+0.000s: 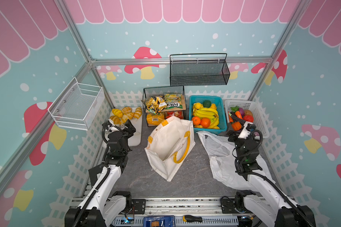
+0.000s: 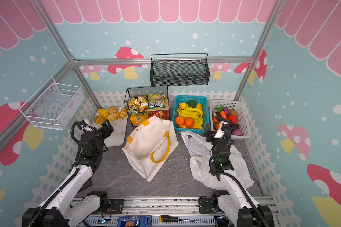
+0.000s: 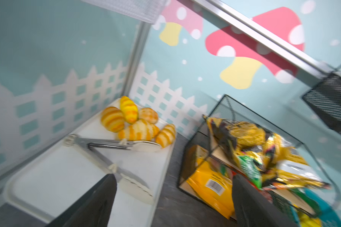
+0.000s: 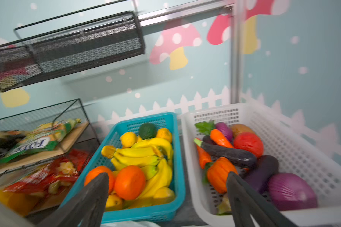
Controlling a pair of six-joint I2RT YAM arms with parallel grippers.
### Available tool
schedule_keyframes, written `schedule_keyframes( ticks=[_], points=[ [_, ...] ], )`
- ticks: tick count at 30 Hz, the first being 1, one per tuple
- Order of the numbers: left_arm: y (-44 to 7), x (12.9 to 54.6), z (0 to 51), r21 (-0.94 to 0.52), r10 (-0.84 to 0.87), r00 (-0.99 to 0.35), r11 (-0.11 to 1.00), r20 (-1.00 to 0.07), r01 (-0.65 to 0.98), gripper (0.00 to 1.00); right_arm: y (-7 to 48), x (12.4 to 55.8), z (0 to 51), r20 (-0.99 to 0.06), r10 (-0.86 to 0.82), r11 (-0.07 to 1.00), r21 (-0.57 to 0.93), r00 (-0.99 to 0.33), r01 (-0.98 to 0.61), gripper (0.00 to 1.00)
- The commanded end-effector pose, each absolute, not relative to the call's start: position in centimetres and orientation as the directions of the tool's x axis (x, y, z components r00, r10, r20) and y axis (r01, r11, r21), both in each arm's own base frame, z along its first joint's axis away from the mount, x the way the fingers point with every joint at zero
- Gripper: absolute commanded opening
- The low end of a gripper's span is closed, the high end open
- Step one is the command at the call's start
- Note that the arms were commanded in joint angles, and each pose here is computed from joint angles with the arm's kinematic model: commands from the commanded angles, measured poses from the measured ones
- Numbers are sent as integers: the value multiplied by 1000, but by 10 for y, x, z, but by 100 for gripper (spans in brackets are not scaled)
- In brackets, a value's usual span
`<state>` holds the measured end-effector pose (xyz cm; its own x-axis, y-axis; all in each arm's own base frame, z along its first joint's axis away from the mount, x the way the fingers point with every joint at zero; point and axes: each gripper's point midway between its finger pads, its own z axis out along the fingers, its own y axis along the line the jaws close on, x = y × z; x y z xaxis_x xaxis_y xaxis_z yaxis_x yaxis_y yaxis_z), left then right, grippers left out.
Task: Place the mixed food into the grocery bags and tie them
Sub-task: 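Grasp the white tote's yellow handle with left gripper while right gripper approaches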
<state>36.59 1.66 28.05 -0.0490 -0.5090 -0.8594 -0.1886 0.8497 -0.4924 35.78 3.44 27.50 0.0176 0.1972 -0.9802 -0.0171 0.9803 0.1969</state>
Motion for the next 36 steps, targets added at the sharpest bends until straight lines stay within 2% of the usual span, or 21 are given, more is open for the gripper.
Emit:
schedule_keyframes(
  ticks=[1,4,7,12,16,19,23,26,30,34,36],
  points=[
    [-54,358,279,-535,-488,-411,845,-770,0,91,91,364,244,-962,108,962,164,-249,-218,94],
    [-85,344,262,-405,-265,-635,911,-726,83,93,121,365,236,-947,32,924,150,-319,-352,94],
    [-93,339,244,-307,-90,-761,940,-643,148,94,134,363,231,-941,7,901,152,-338,-406,94],
    [-99,363,223,-214,71,-822,950,-565,229,94,145,367,229,-942,22,875,181,-336,-450,94],
    [-131,379,205,-240,164,-848,916,-505,320,86,145,368,221,-938,25,876,187,-346,-445,94],
    [-157,391,191,-252,218,-850,894,-480,371,73,145,369,216,-935,22,877,188,-353,-443,94],
    [-164,410,175,-252,215,-877,904,-429,345,37,146,369,211,-930,19,874,193,-366,-446,94],
    [-160,412,178,-242,181,-881,919,-437,310,19,141,368,204,-926,10,888,182,-379,-423,94],
    [-142,405,194,-247,52,-860,948,-507,203,9,122,371,204,-923,-33,934,108,-383,-340,95],
    [-115,397,197,-343,-147,-846,938,-512,45,6,91,378,216,-925,-65,981,8,-375,-191,95],
    [-109,391,194,-368,-184,-850,930,-493,12,6,80,380,222,-927,-73,991,-24,-369,-135,95]
  ],
)
